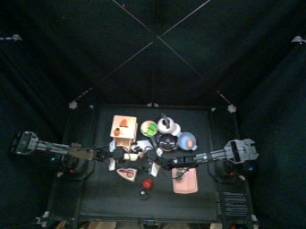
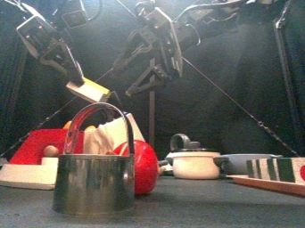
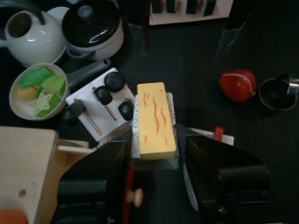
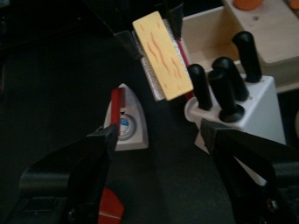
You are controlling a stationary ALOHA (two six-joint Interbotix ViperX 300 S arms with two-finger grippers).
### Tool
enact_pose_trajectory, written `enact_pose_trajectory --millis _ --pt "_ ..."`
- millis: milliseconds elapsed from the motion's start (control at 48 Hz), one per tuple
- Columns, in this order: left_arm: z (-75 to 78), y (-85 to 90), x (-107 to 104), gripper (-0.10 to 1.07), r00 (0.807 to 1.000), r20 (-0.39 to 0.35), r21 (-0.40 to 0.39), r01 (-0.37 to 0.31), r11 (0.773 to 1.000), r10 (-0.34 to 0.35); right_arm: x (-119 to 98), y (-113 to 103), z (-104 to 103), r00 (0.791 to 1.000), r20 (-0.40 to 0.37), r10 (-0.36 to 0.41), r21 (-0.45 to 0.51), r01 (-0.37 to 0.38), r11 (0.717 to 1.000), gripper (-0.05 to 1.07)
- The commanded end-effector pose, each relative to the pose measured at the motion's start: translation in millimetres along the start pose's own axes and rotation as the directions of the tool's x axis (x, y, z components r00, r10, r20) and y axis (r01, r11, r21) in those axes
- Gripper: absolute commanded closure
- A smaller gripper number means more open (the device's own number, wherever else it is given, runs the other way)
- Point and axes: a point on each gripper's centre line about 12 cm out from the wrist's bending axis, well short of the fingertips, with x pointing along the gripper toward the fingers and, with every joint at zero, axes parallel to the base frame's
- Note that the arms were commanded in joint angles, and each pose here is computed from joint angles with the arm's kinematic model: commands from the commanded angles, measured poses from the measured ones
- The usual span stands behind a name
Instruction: Place egg sushi in drawer
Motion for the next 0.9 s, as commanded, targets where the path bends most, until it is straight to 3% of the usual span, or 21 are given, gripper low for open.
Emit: enact_pose_trajectory --millis 0,271,583,875 --pt "2.9 4.4 -9.8 0.26 0.998 0.056 -0.009 -0.005 1.000 0.006 -17.3 -4.1 24.1 0.998 0.066 0.008 0.017 -0.010 1.000 0.00" --pt "-1.5 4.0 -26.4 0.26 0.990 0.138 -0.009 0.011 1.000 -0.010 -17.1 -8.5 26.1 0.997 0.072 0.001 0.007 -0.001 1.000 0.00" --pt "-22.4 15.0 -29.5 0.26 0.993 0.110 -0.027 -0.036 0.999 0.039 -29.5 -18.3 35.3 0.994 0.104 -0.013 0.005 0.012 1.000 0.00" --pt "-34.3 45.9 -24.5 0.26 0.984 0.071 -0.060 -0.162 0.985 0.166 -28.6 -29.4 37.0 0.994 0.106 -0.037 0.015 0.035 0.999 0.00"
